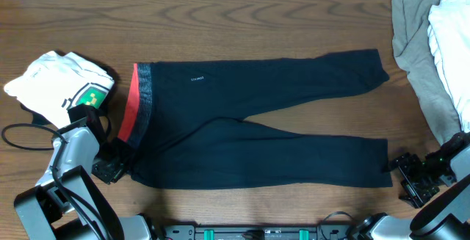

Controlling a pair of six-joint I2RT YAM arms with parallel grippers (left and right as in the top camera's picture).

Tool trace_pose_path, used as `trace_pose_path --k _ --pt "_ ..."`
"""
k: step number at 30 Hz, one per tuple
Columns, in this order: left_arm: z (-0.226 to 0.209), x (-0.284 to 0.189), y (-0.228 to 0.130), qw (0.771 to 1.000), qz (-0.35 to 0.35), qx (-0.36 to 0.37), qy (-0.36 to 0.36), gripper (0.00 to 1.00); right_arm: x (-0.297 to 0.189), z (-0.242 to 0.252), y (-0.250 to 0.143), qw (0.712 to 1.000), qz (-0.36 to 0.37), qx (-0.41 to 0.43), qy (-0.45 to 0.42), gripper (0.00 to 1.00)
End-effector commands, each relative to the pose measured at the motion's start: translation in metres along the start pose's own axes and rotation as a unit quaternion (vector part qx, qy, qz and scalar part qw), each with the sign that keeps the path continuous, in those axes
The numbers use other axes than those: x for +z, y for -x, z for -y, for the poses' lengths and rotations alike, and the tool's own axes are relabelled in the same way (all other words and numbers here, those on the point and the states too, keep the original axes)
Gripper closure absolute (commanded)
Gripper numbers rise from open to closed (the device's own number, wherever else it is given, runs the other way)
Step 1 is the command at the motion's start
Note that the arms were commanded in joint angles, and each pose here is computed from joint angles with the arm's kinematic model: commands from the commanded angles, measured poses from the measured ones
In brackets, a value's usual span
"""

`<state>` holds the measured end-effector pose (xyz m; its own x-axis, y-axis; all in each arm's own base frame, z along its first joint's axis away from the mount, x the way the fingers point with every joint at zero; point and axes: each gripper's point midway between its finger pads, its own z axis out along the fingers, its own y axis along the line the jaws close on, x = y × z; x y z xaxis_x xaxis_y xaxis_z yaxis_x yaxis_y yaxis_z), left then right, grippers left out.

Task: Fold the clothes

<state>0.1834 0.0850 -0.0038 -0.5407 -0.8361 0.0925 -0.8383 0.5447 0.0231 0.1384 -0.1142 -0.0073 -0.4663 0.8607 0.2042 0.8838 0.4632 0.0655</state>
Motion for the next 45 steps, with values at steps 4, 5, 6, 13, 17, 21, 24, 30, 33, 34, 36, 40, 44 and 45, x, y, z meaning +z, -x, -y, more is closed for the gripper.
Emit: trace_pose_path --k 4,5,6,13,17,21,24,30,33,34,36,40,44,45 --pt "-0.006 0.003 -0.004 1.000 -0.004 0.000 0.011 0.87 0.028 -0.010 -0.024 0.998 -0.042 -0.010 0.052 0.23" --pt "-0.006 0.003 -0.004 1.000 -0.004 0.000 0.011 0.87 0.029 -0.012 -0.025 0.997 -0.043 -0.010 0.057 0.24" --pt "-0.006 0.003 -0.004 1.000 -0.004 0.000 0.011 0.87 0.029 -0.013 -0.025 0.997 -0.042 -0.010 0.061 0.24" --pt "-0.006 0.003 -0.003 1.000 -0.004 0.000 0.011 0.87 0.031 -0.022 -0.026 0.997 -0.040 -0.034 0.064 0.24" --pt "-0.006 0.003 -0.003 1.000 -0.004 0.000 0.011 0.87 0.033 -0.031 -0.029 0.996 -0.038 -0.059 0.063 0.22" --pt "-0.006 0.003 -0.004 1.000 -0.004 0.000 0.011 0.87 0.034 -0.042 -0.035 0.994 -0.043 -0.078 0.065 0.22" --pt "-0.006 0.003 -0.004 1.000 -0.004 0.000 0.011 0.87 0.035 -0.047 -0.036 0.993 -0.042 -0.086 0.062 0.22" --pt "-0.006 0.003 -0.004 1.000 -0.004 0.000 0.011 0.87 0.036 -0.053 -0.037 0.994 -0.040 -0.083 0.061 0.23" --pt "-0.006 0.003 -0.003 1.000 -0.004 0.000 0.011 0.87 0.035 -0.059 -0.042 0.992 -0.049 -0.089 0.080 0.24" --pt "-0.006 0.003 -0.003 1.000 -0.004 0.000 0.011 0.87 0.034 -0.064 -0.044 0.990 -0.053 -0.095 0.092 0.25" --pt "-0.006 0.003 -0.003 1.000 -0.004 0.000 0.010 0.87 0.034 -0.068 -0.044 0.988 -0.053 -0.102 0.102 0.26" --pt "-0.006 0.003 -0.004 1.000 -0.004 0.000 0.011 0.87 0.034 -0.075 -0.043 0.986 -0.048 -0.111 0.112 0.34" --pt "-0.006 0.003 -0.004 1.000 -0.004 0.000 0.011 0.87 0.034 -0.077 -0.045 0.985 -0.049 -0.117 0.114 0.38" --pt "-0.006 0.003 -0.004 1.000 -0.004 0.000 0.011 0.87 0.034 -0.077 -0.045 0.985 -0.049 -0.119 0.113 0.39"
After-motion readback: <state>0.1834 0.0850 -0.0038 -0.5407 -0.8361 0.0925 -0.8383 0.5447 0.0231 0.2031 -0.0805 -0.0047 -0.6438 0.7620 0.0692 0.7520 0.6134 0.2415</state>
